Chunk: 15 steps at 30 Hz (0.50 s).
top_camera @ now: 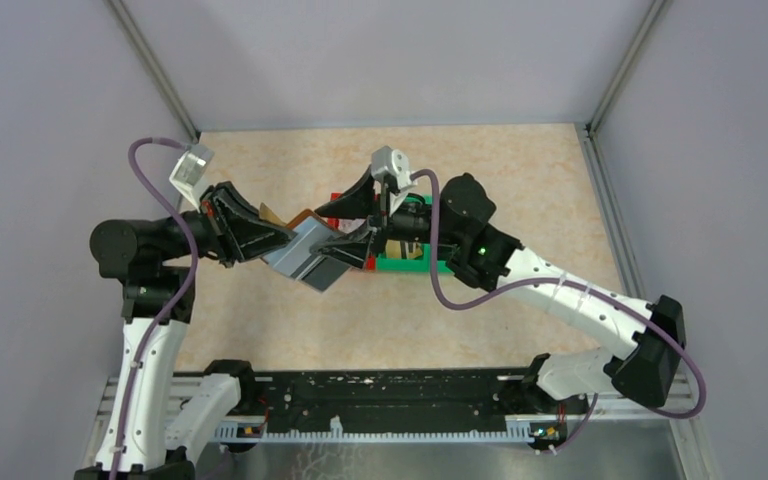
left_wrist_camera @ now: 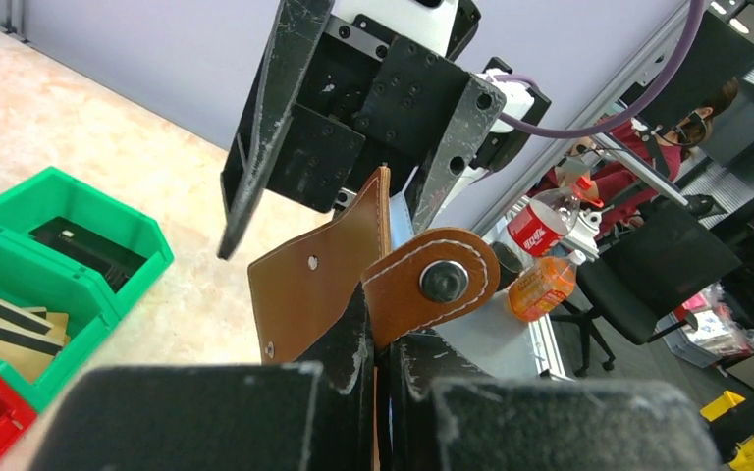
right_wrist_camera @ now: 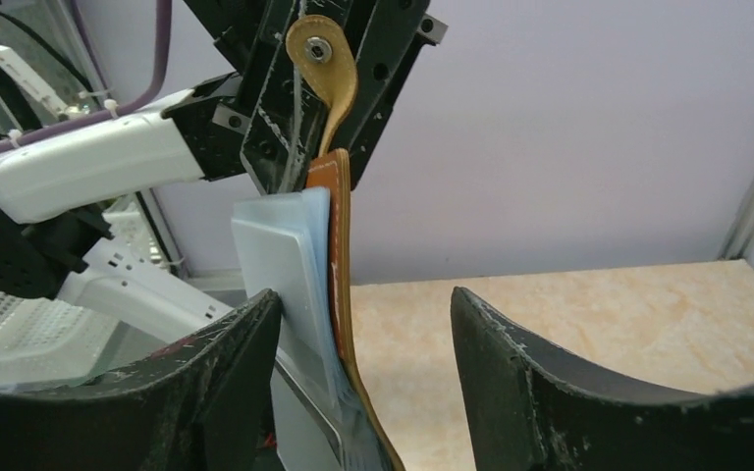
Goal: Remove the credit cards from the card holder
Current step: Remove the credit card from the card holder.
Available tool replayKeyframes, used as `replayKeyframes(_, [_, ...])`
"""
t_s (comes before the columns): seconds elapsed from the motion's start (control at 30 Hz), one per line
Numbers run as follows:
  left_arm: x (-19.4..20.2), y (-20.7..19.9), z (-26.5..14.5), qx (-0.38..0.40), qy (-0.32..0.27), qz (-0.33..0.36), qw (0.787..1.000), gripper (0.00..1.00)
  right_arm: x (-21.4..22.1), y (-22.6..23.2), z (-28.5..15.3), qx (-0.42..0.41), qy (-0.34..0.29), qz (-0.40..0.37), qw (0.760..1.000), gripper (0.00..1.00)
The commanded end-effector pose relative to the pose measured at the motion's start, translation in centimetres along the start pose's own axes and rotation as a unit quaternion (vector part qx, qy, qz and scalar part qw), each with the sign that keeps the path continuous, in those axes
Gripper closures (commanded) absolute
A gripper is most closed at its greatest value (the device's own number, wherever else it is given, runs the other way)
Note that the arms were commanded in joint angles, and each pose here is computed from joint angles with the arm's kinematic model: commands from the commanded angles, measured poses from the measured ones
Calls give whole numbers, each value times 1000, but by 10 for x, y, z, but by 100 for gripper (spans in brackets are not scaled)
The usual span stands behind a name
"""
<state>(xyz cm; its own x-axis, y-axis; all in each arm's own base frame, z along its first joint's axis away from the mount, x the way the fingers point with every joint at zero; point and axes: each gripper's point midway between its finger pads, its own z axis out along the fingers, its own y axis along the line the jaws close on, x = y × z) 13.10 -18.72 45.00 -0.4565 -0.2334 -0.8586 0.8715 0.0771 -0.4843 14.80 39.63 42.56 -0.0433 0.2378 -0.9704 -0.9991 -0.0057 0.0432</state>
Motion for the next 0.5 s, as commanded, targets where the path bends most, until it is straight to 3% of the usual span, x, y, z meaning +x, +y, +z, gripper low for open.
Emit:
replayKeyframes(0.0, [3,-8,-2,11,5,17,1000,100,-21,16,11,-46,-16,-3,999,42])
replayKeyframes(0.07, [3,-9,-2,12,5,21,1000,100,-17,17,13,-53,-9,7,999,57])
replayKeyframes(0.17, [2,-9,-2,10,5,30,999,100,-13,18,14,-58,-4,20,998,95])
replayKeyframes(0.2, [2,-7,-2,7,3,33,999,100,-12,19,14,-61,-3,24,998,100])
replayKeyframes(0.27, [-3,-1,-1,-9,-7,49,999,94,-9,23,14,-70,0,36,997,100])
replayKeyframes(0.47, [-27,16,-1,-78,-44,101,991,37,6,17,10,-52,46,64,996,100])
